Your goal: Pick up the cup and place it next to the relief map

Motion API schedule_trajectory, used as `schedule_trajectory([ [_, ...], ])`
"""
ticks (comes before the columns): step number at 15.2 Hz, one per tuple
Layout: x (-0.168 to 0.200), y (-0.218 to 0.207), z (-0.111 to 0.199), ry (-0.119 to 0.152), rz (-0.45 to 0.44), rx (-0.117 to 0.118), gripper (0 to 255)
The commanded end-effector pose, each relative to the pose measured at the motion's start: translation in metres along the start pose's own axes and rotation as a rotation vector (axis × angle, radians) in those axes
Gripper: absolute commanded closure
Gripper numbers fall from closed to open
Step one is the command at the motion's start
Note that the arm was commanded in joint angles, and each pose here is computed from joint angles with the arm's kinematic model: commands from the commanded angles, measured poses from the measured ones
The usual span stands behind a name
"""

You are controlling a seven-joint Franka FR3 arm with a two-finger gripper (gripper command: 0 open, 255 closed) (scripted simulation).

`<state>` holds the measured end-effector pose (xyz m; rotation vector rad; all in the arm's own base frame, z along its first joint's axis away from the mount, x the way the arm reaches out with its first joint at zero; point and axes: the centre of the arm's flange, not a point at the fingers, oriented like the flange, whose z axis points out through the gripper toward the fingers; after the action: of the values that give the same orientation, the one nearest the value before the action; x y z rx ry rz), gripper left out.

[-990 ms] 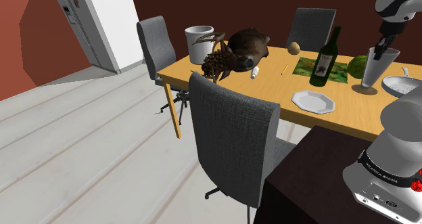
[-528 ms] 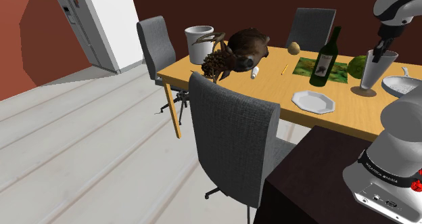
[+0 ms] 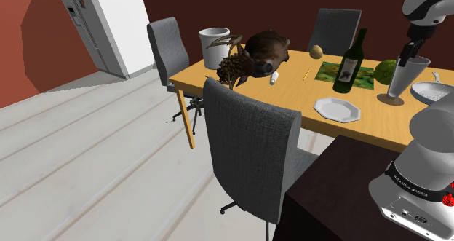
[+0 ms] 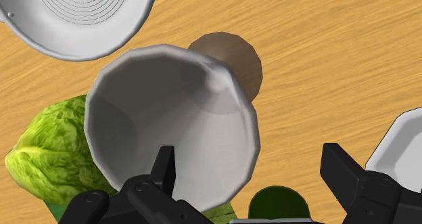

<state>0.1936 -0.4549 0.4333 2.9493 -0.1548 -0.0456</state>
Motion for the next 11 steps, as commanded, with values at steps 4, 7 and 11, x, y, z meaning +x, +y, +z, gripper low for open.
schedule_trajectory([
  [4,0.000,0.000,-0.044,0.000,0.000,0.000,0],
  [7,0.000,0.000,-0.044,0.000,0.000,0.000,0],
  [11,0.000,0.000,-0.044,0.000,0.000,0.000,0],
])
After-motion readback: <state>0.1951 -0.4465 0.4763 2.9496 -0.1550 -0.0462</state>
